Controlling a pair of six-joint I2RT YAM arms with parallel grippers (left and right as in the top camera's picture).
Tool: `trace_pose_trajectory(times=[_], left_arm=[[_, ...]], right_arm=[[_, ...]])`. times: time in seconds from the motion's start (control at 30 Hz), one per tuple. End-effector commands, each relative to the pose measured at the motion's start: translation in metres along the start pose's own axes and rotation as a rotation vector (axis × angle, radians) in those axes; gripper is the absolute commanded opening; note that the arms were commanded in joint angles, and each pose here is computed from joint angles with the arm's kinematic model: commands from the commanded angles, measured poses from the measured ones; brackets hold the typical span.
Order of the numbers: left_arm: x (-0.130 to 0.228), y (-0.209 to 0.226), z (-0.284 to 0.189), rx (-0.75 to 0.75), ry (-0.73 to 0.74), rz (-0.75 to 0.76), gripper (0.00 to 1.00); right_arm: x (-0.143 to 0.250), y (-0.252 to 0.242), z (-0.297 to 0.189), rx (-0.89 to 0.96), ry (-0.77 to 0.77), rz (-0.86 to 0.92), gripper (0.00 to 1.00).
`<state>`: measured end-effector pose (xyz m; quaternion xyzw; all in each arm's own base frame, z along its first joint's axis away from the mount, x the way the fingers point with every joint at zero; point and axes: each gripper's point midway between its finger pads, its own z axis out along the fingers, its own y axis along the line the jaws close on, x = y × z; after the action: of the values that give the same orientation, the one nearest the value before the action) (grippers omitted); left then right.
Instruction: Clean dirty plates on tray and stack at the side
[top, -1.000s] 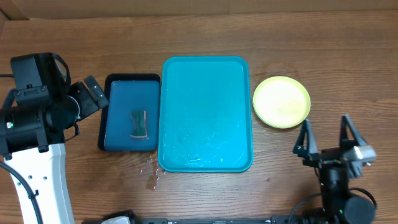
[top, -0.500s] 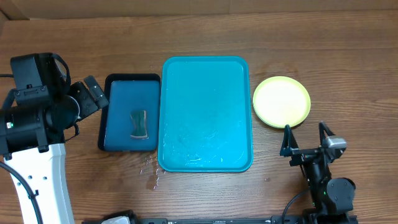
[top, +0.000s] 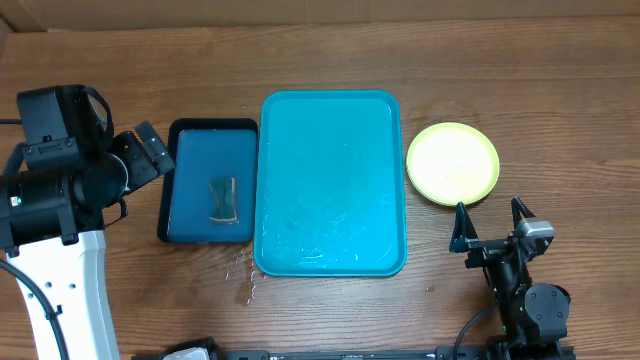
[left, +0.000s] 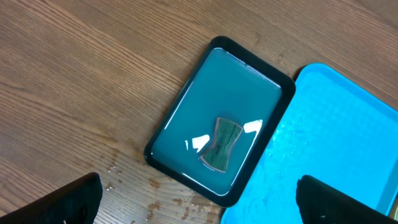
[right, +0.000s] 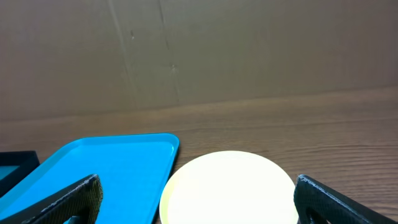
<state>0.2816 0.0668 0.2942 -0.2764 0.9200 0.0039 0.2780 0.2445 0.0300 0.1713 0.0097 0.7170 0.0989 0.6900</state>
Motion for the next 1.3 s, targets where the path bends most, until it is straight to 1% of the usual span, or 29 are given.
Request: trace_pose_trajectory(times=[0.0,0.9,1.07,1.27], left_arm=[[-0.0022,0.0006,0.0013,-0.004,0.000,-0.024,1.00],[-0.0023,0.0005,0.0013,-0.004,0.000,-0.024,1.00],[-0.0051,0.0083,0.0011,-0.049,-0.017,0.006,1.00],[-0.0052,0.0084,0.0011,-0.049,-0.017,0.006,1.00]], right_arm=[[0.0018,0.0004,0.0002,-0.004,-0.003,-0.007,1.00],[0.0018,0.0004,0.0002,-0.004,-0.003,-0.007,1.00],[0.0018,0.0004,0.0002,-0.004,-0.003,-0.008,1.00],[0.0018,0.0004,0.0002,-0.004,-0.003,-0.007,1.00]])
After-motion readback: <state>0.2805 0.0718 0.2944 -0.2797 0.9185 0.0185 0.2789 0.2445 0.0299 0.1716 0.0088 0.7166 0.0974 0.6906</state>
